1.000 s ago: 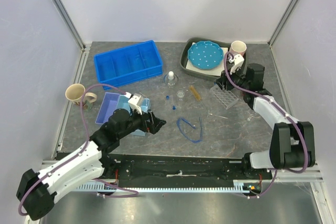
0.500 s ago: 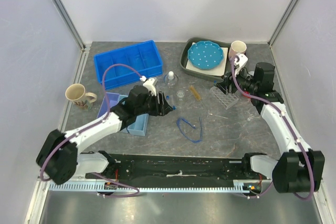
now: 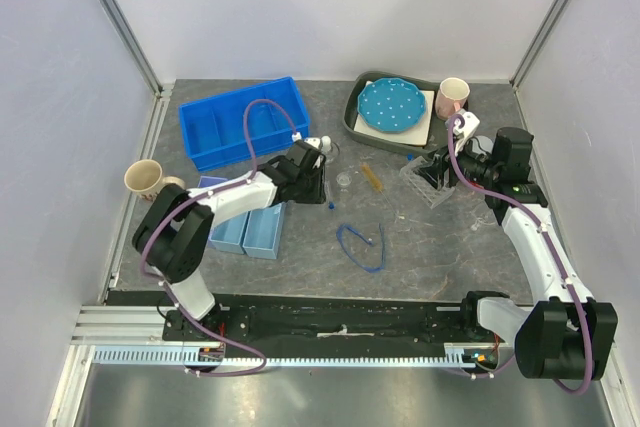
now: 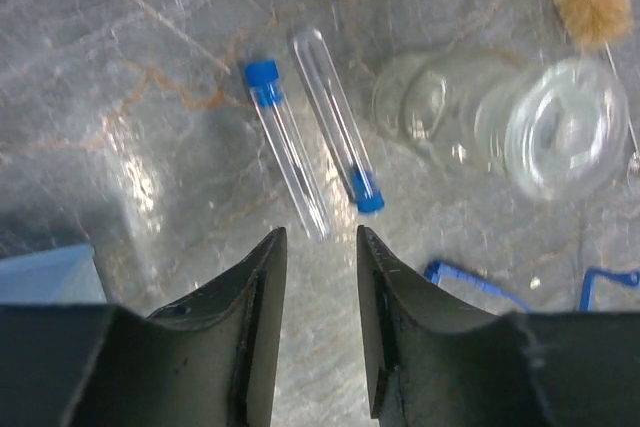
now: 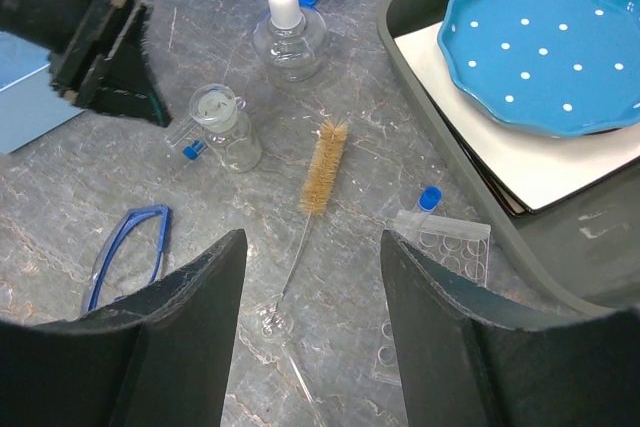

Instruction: Organize the chemistry lab equipment

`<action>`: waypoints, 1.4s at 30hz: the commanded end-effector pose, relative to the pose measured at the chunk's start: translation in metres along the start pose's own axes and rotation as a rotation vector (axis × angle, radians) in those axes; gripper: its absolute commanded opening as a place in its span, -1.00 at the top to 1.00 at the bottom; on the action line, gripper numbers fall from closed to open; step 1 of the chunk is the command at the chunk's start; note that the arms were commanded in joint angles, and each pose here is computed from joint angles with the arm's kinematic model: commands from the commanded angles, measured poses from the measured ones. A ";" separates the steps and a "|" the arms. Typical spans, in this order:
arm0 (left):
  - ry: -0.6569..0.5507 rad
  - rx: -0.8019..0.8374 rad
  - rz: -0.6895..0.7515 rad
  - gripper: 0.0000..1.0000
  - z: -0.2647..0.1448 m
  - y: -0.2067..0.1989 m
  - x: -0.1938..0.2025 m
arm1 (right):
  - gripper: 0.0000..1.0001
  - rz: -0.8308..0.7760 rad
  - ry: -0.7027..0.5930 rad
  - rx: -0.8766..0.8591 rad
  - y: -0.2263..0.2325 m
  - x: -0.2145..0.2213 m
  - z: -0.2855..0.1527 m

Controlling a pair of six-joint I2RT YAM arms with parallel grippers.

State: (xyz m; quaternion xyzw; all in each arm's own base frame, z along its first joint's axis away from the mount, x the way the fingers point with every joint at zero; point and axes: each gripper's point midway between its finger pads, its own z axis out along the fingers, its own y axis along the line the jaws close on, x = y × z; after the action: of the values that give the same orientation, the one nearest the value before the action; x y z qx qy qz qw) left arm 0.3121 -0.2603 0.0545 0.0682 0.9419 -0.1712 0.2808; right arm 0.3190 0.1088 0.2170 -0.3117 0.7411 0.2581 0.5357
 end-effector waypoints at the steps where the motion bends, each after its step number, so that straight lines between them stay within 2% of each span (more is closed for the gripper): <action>1: 0.014 -0.132 0.019 0.20 0.016 0.015 -0.016 | -0.28 -0.047 -0.029 -0.027 0.003 -0.008 -0.002; 20: 0.079 -0.205 -0.003 0.20 0.040 0.020 -0.002 | -0.29 -0.041 -0.020 -0.026 0.002 -0.006 -0.001; 29: 0.091 -0.324 0.042 0.22 0.041 0.047 0.009 | -0.30 -0.038 -0.017 -0.027 0.002 -0.004 0.000; 31: 0.088 -0.361 0.061 0.35 0.038 0.055 0.011 | -0.29 -0.040 -0.017 -0.027 0.002 -0.004 0.000; 38: 0.067 -0.414 0.124 0.48 0.026 0.066 0.010 | -0.31 -0.034 -0.015 -0.030 0.002 -0.002 0.000; 42: 0.038 -0.425 0.162 0.75 0.017 0.068 0.001 | -0.31 -0.036 -0.015 -0.031 0.002 -0.001 0.001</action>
State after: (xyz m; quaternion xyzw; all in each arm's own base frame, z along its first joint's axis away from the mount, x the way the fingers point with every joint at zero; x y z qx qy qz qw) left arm 0.3419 -0.2357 0.0181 0.0578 0.9569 -0.0100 0.2845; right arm 0.3170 0.1088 0.2145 -0.3156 0.7424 0.2586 0.5315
